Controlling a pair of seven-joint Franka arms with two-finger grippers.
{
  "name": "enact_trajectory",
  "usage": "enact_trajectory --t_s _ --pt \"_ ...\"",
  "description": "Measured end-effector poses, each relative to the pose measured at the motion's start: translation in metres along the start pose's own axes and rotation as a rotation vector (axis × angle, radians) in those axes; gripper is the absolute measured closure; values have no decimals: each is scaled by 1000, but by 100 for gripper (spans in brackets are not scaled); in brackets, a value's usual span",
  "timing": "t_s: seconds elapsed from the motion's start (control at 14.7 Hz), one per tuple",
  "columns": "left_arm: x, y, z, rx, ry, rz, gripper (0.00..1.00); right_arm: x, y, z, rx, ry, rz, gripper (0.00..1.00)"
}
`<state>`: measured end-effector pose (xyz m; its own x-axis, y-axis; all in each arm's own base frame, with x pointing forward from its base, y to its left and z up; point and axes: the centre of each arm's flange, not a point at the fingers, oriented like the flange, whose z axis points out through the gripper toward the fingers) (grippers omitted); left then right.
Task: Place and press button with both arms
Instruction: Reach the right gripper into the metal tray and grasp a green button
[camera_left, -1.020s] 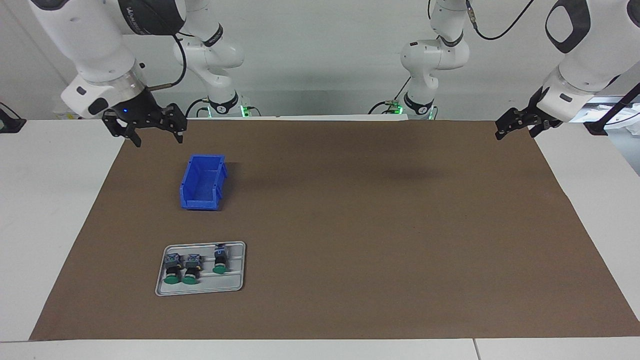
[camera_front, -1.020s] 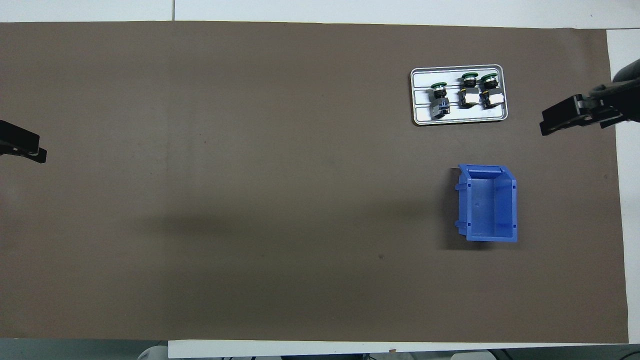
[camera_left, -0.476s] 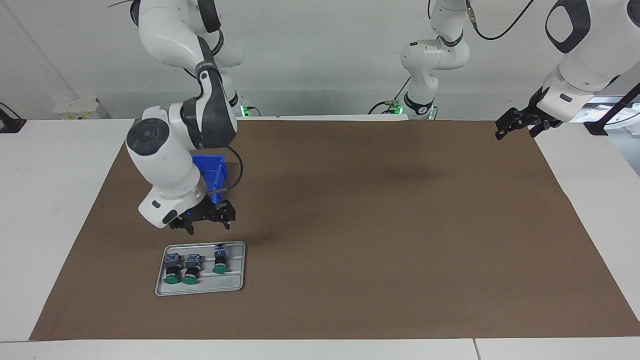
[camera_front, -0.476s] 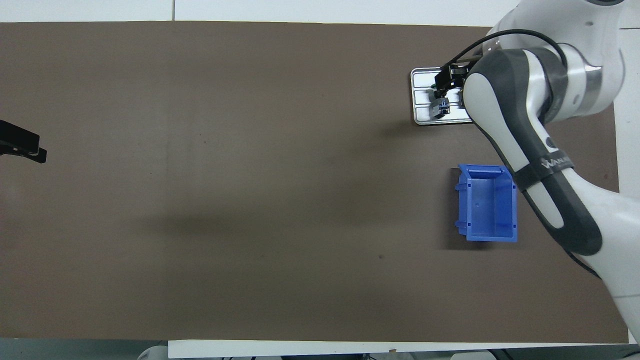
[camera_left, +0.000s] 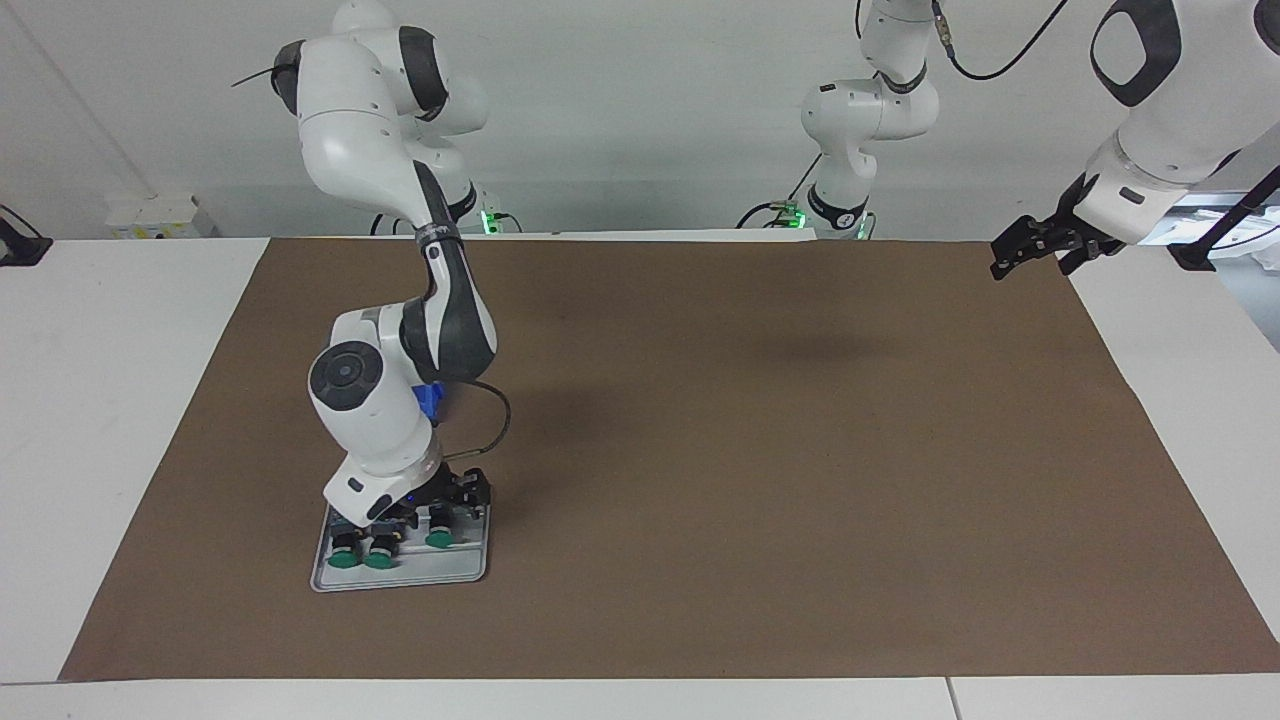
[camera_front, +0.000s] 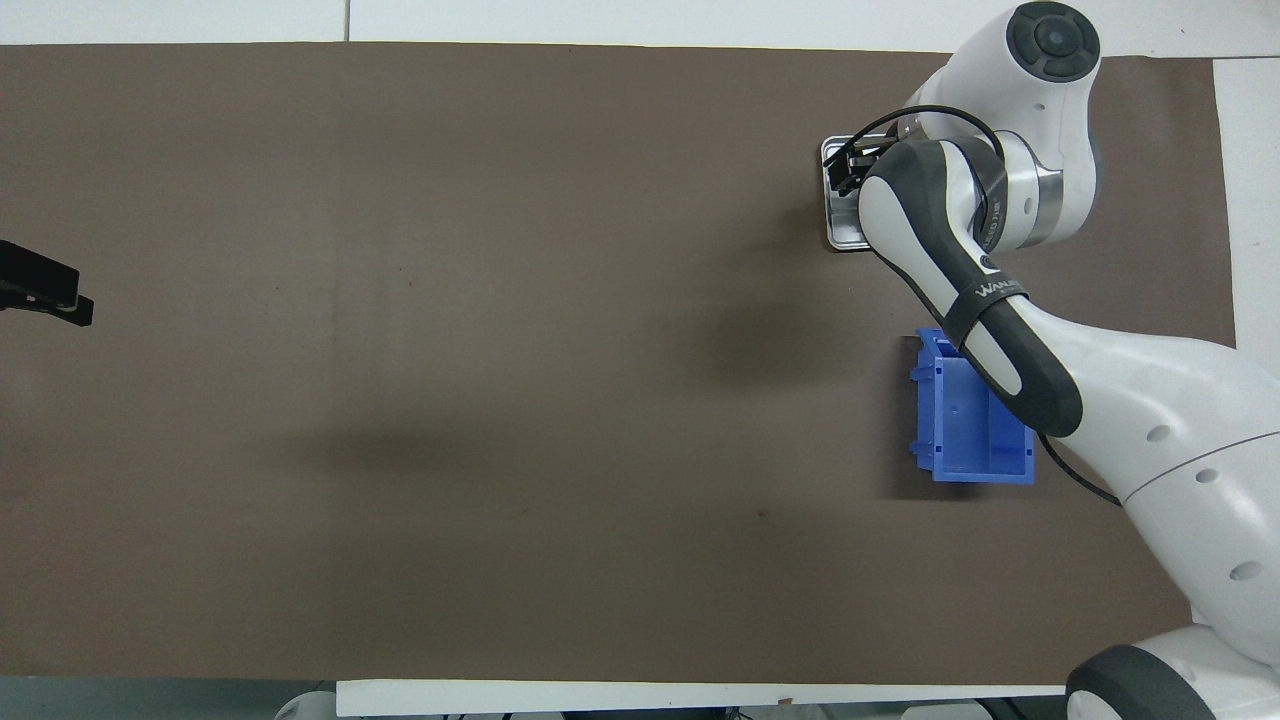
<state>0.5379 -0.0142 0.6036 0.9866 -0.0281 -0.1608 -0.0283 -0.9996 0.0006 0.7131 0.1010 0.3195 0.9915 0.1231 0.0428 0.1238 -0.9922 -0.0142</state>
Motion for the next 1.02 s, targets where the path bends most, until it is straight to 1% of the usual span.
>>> enact_trajectory --t_s 0.2,0.41,0.48,0.54,0.75,0.82,0.88,1.02 --pt "0 0 0 0 0 0 0 -4 0 8 -7 -17 -5 11" --pt "0 0 0 0 0 0 0 -10 0 18 -7 -40 -4 15" --pt "0 0 0 0 0 0 0 -11 2 20 -8 -45 -1 18" --pt "0 0 0 0 0 0 0 -12 5 20 -9 -46 5 31" --pt "0 0 0 0 0 0 0 -12 10 13 -15 -50 13 64" --pt "0 0 0 0 0 0 0 -12 11 8 -17 -53 14 67" --pt "0 0 0 0 0 0 0 -12 11 -2 -19 -62 15 67" --pt "0 0 0 0 0 0 0 -11 9 -35 -22 -81 17 67"
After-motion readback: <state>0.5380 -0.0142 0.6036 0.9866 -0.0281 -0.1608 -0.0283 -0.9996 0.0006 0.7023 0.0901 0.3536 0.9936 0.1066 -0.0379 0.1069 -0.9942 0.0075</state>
